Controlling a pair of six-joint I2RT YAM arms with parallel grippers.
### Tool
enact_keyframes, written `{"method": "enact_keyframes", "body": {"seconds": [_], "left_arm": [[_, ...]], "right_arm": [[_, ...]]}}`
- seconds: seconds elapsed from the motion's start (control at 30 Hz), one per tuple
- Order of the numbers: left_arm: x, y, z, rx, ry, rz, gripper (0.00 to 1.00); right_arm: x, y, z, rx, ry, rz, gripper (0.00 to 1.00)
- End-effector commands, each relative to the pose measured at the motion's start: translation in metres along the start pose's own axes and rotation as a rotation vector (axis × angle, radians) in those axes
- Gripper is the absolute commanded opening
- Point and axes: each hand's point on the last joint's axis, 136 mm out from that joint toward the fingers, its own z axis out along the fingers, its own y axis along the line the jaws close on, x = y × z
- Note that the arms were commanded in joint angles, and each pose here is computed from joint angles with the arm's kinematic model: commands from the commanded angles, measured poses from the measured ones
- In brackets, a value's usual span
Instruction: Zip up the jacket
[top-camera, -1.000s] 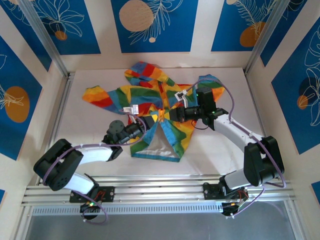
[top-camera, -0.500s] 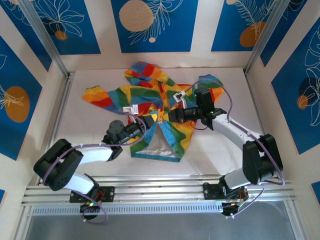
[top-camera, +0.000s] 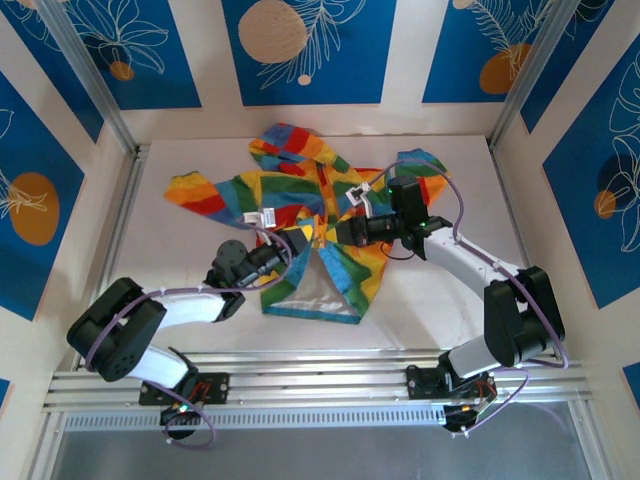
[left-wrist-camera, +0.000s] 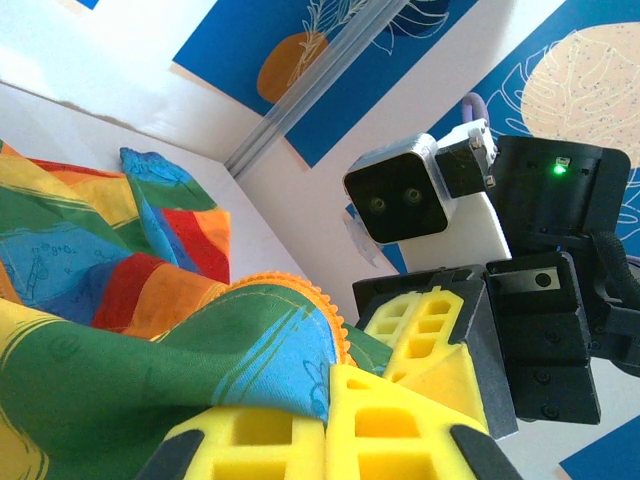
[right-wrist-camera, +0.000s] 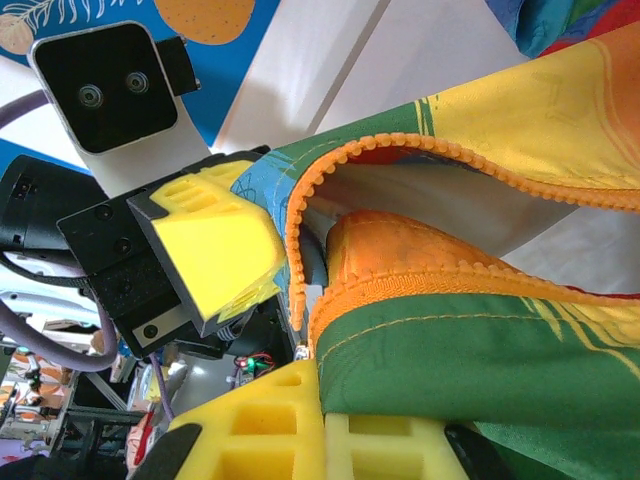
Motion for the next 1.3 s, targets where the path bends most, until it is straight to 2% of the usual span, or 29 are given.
{"method": "enact_keyframes", "body": {"seconds": [0.0, 1.27], "left_arm": [[-0.029, -0.017, 0.003, 0.050, -0.089, 0.055, 0.00], [-0.014, -0.004, 0.001, 0.040, -0.072, 0.032, 0.00]], "right_arm": [[-0.001, 0.011, 0.002, -0.047, 0.018, -0.005, 0.00], [-0.012, 0.013, -0.001, -0.078, 0.006, 0.013, 0.00]]}}
